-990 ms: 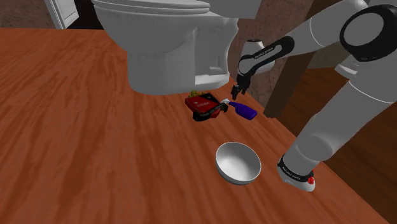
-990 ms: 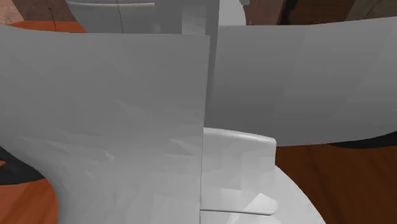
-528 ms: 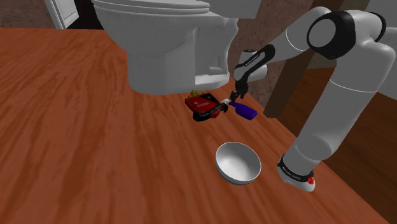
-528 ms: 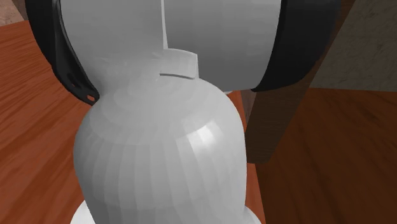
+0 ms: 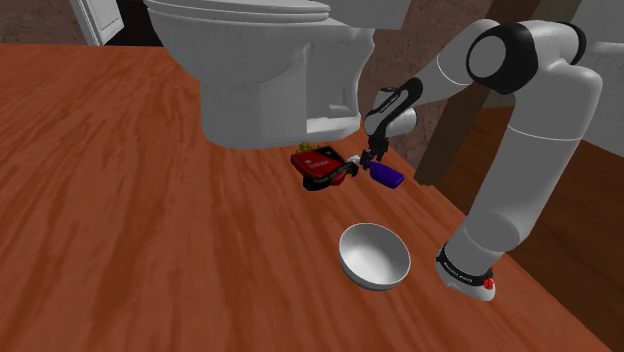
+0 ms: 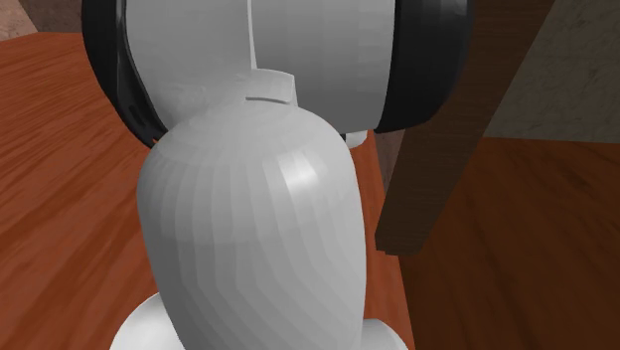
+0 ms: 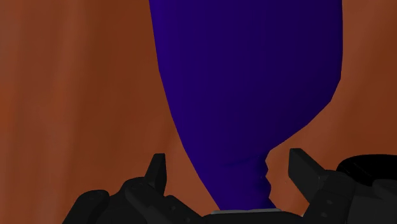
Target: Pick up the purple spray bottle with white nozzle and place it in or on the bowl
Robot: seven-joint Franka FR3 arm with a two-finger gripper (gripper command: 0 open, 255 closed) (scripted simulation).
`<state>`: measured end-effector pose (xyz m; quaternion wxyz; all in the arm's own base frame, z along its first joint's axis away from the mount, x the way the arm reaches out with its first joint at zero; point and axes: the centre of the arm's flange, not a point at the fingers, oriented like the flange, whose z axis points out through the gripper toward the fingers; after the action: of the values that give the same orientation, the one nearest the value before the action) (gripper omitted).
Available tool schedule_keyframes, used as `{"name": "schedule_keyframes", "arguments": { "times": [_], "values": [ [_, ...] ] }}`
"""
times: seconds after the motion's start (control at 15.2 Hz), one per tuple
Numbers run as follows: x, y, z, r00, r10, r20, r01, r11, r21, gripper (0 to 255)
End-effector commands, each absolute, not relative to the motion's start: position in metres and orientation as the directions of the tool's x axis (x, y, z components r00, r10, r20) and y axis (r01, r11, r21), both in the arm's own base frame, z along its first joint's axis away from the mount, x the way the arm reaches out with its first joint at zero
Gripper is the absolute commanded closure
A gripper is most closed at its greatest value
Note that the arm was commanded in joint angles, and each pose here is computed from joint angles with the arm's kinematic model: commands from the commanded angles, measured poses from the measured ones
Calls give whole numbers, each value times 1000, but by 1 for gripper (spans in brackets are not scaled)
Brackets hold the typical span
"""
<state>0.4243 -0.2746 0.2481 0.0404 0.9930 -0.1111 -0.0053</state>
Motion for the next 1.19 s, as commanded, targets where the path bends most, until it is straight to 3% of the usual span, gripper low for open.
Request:
{"name": "schedule_keyframes", "arguments": {
  "times": [0.0,0.26,0.33,1.12],
  "values": [
    [424,-275,248,975,-221,-1,-220,-972,82,0],
    [424,-275,248,975,-221,-1,-220,-972,82,0],
    [424,-275,248,975,-221,-1,-220,-972,82,255],
    [424,-275,263,975,-221,-1,-220,-972,82,255]
  ]
}}
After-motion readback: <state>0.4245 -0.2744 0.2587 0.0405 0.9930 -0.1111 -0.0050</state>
